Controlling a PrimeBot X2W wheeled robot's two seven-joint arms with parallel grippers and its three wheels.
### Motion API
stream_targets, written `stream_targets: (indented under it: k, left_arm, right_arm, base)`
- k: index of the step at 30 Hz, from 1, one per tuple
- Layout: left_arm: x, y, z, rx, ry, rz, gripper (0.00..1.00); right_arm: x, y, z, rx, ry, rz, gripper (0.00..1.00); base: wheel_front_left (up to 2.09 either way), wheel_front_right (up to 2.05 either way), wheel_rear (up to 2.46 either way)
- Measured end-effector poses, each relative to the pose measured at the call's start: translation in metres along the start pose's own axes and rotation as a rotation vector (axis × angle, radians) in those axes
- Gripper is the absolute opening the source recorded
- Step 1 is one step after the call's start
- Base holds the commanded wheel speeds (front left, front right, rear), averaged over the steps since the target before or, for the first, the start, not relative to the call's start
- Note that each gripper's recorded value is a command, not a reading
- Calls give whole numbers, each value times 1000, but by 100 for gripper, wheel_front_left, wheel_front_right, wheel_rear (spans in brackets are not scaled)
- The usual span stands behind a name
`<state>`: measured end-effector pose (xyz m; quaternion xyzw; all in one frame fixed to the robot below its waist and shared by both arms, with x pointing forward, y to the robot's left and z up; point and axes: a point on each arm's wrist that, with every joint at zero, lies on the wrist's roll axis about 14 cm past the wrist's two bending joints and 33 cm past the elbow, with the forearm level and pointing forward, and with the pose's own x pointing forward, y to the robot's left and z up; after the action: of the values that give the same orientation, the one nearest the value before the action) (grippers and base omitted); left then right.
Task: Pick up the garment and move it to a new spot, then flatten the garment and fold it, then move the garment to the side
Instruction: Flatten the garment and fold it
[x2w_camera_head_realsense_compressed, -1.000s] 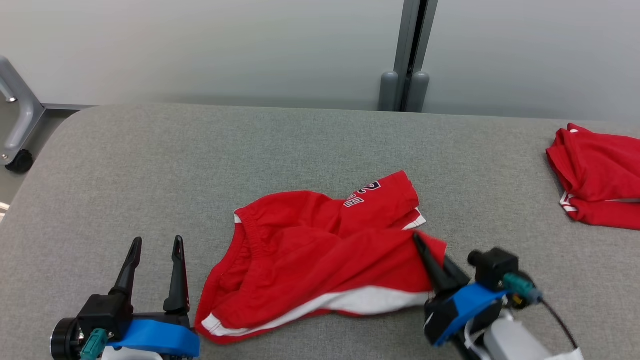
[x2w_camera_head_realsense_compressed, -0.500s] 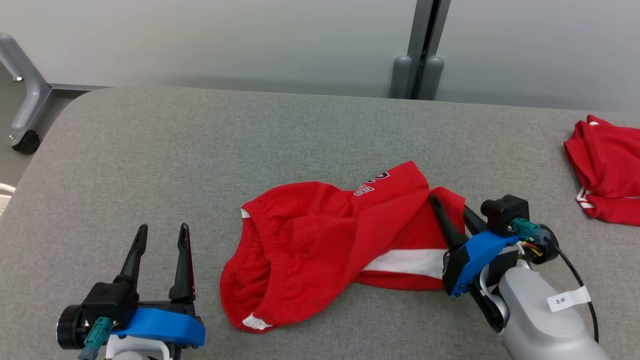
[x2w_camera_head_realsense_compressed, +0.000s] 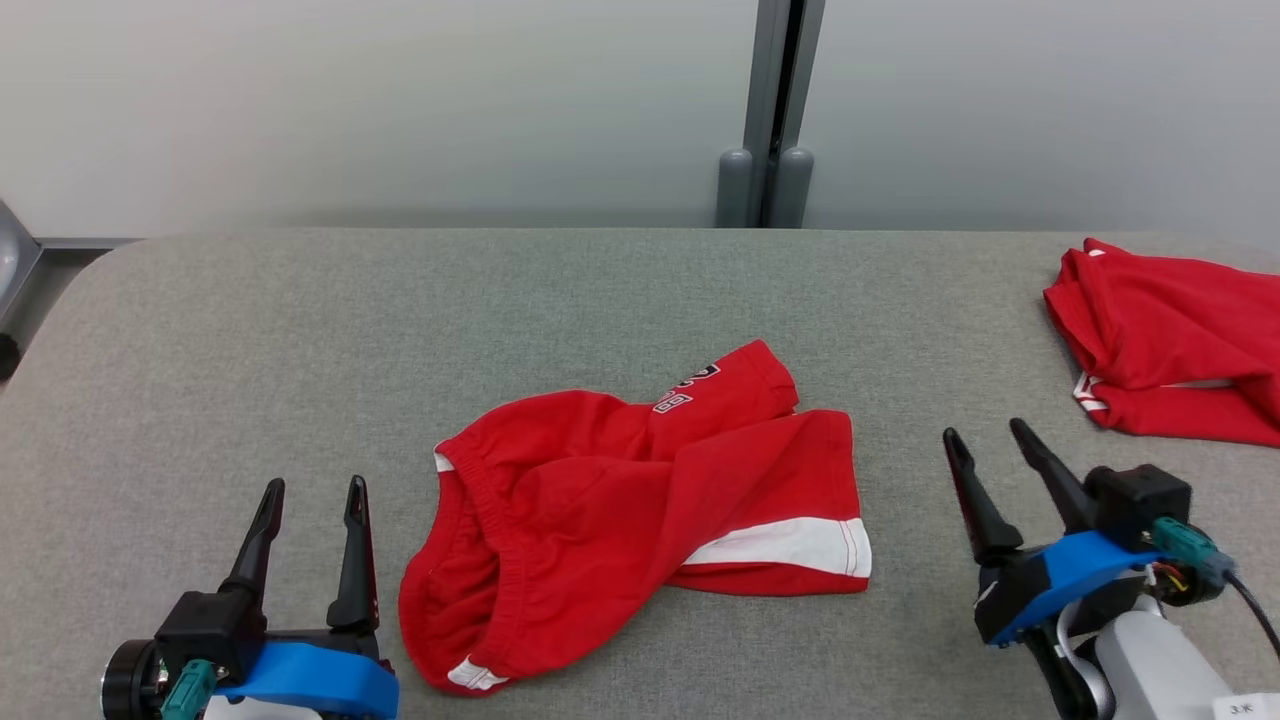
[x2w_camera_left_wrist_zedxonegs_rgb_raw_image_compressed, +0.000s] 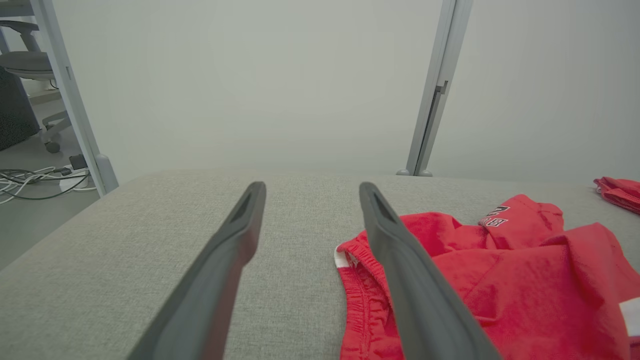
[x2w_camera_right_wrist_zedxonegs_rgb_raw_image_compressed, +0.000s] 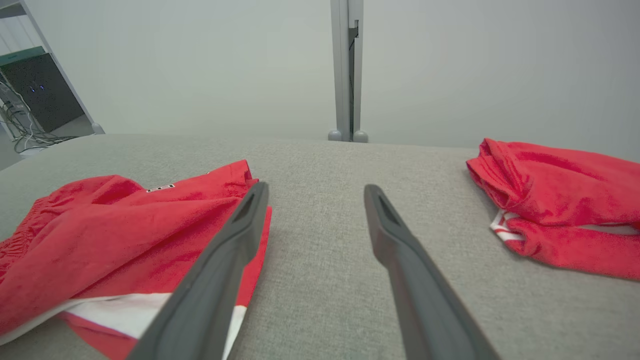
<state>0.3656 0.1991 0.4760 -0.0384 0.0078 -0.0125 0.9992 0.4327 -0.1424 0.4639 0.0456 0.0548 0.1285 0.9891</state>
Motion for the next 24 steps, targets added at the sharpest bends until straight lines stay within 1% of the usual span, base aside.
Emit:
stream_targets:
  k: [5,9,16,24]
  left_arm:
    - [-2,-5,3,0,-10,-17,100]
    - [-6,-9,6,6,-19,-28,100]
    - [-11,-9,8,23,-25,-35,100]
    - [-17,-8,6,32,-19,-32,100]
  right_arm:
    - [-20,-21,36,-6,-131,-74,100]
    - [-38,-15,51,-3,-200,-90,100]
    - [-61,-1,46,3,-216,-99,100]
    - [-75,11,21,23,-157,-101,100]
  base:
    - [0,0,0]
    - [0,0,0]
    - [0,0,0]
    - [0,0,0]
